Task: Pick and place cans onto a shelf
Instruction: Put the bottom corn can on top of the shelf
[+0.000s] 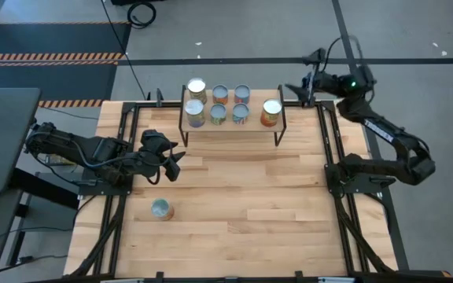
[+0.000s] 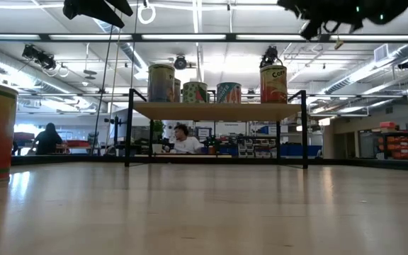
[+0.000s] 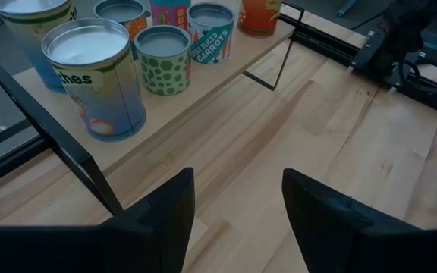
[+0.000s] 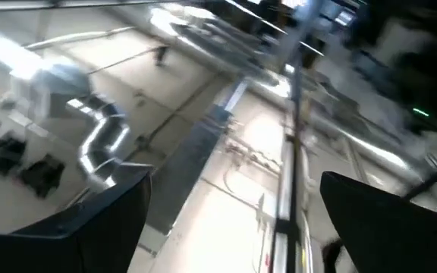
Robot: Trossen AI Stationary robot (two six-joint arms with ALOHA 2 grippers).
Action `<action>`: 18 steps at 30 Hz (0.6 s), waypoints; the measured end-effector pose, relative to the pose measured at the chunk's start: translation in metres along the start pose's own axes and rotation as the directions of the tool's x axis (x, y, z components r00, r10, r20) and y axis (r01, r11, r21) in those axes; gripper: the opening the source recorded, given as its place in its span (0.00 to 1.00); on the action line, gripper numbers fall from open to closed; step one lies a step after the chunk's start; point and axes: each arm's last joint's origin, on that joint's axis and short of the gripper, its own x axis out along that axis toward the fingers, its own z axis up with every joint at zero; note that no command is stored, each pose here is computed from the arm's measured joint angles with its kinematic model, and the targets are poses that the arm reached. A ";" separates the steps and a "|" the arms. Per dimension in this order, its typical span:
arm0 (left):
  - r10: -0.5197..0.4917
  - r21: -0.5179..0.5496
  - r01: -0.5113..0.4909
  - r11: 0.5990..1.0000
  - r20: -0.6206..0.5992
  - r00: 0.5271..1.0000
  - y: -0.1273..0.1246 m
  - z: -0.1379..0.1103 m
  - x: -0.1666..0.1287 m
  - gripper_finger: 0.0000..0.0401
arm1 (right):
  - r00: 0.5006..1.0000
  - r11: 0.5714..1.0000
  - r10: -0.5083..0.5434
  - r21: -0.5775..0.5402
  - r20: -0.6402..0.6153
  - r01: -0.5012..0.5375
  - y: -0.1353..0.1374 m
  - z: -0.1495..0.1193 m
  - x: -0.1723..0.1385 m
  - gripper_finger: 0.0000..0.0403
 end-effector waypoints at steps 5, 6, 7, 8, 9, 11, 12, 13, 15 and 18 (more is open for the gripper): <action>0.000 0.000 0.000 1.000 0.000 1.000 0.000 0.000 0.000 0.51 | 0.956 0.896 0.294 -0.356 0.026 -0.266 0.017 -0.055 0.023 0.97; 0.000 0.000 0.000 1.000 0.000 1.000 0.000 0.000 0.000 0.51 | 0.938 0.835 0.348 -0.459 0.012 -0.304 0.021 -0.068 0.027 0.97; 0.000 0.000 0.000 1.000 0.000 1.000 0.000 0.000 0.000 0.51 | 0.921 0.768 0.390 -0.549 -0.009 -0.331 0.024 -0.082 0.030 0.97; 0.000 0.000 0.000 1.000 0.000 1.000 0.000 0.000 0.000 0.51 | 0.904 0.691 0.427 -0.634 -0.031 -0.348 0.027 -0.095 0.032 0.97; 0.000 0.000 0.000 1.000 0.000 1.000 0.000 0.000 0.000 0.51 | 0.884 0.600 0.464 -0.715 -0.053 -0.358 0.030 -0.106 0.035 0.97; 0.000 0.000 0.000 1.000 0.000 1.000 0.000 0.000 0.000 0.51 | 0.841 0.386 0.532 -0.855 -0.100 -0.346 0.036 -0.127 0.040 0.97; 0.000 0.000 0.000 1.000 0.000 1.000 0.000 0.000 0.000 0.51 | 0.824 0.245 0.554 -0.922 -0.119 -0.298 0.038 -0.135 0.043 0.97; 0.000 0.000 0.000 1.000 0.000 1.000 0.000 0.000 0.000 0.51 | 0.816 0.089 0.561 -0.970 -0.139 -0.227 0.039 -0.142 0.045 0.97; 0.000 0.000 0.000 1.000 0.000 1.000 0.000 0.000 0.000 0.51 | 0.832 -0.249 0.524 -0.967 -0.179 -0.051 0.039 -0.154 0.049 0.97; 0.000 0.000 0.000 1.000 0.000 1.000 0.000 0.000 0.000 0.51 | 0.913 -0.628 0.324 -0.779 -0.247 0.011 0.030 -0.161 0.056 0.97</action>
